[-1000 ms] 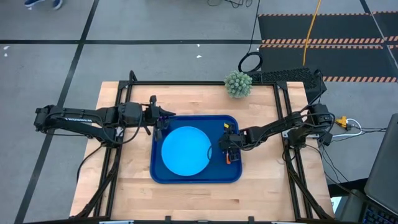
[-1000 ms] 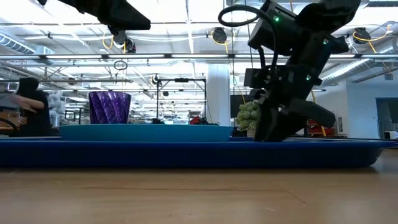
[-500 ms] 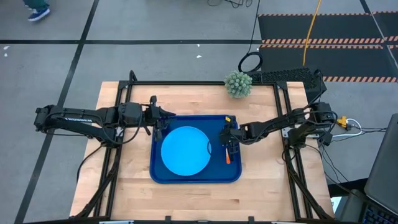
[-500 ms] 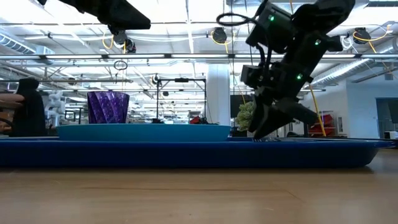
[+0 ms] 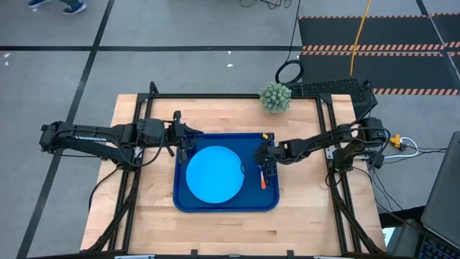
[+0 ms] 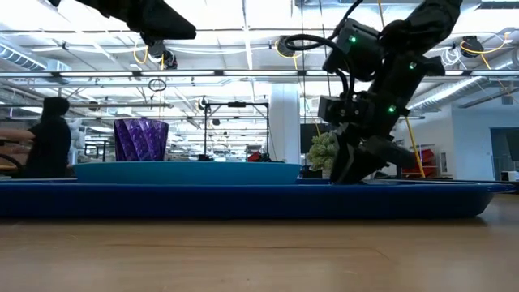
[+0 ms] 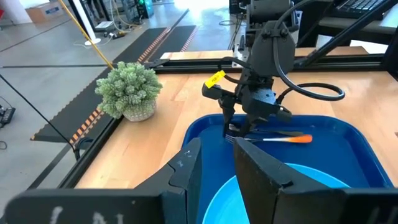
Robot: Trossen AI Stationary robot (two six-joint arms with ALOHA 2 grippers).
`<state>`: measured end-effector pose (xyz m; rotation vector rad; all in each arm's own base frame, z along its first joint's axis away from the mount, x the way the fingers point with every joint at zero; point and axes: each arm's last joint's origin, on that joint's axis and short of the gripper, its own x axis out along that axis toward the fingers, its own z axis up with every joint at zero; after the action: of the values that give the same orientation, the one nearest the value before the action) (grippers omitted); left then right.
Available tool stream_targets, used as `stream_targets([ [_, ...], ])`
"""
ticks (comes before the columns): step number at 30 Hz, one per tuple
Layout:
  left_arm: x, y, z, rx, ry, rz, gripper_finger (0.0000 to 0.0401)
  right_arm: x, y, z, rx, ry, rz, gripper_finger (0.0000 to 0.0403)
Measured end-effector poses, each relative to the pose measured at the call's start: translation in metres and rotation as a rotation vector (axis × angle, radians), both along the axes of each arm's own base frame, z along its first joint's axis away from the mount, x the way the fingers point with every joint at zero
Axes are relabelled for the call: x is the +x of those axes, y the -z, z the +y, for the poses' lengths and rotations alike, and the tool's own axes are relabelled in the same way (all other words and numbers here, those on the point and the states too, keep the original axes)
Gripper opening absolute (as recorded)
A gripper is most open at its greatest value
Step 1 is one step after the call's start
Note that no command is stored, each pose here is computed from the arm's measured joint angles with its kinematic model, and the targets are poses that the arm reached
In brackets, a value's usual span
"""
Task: Pick and place plate/cup/fork/spoon on tray
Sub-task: Put the orange fork in the middle of the light blue plate and black spoon on the dark blue tray
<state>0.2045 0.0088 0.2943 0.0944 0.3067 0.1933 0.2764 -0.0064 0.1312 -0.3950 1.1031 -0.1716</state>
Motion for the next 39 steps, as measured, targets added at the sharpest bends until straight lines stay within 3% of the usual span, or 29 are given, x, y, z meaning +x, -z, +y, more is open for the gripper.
stream_targets([
  [11,0.000,0.000,0.000,-0.001,0.000,0.000,0.0097,0.004,-0.001,0.000,-0.003,-0.008,-0.079,0.0145],
  [39,0.000,0.000,0.000,0.000,0.000,0.000,0.0097,0.010,0.010,-0.001,0.031,0.003,-0.083,0.0145],
])
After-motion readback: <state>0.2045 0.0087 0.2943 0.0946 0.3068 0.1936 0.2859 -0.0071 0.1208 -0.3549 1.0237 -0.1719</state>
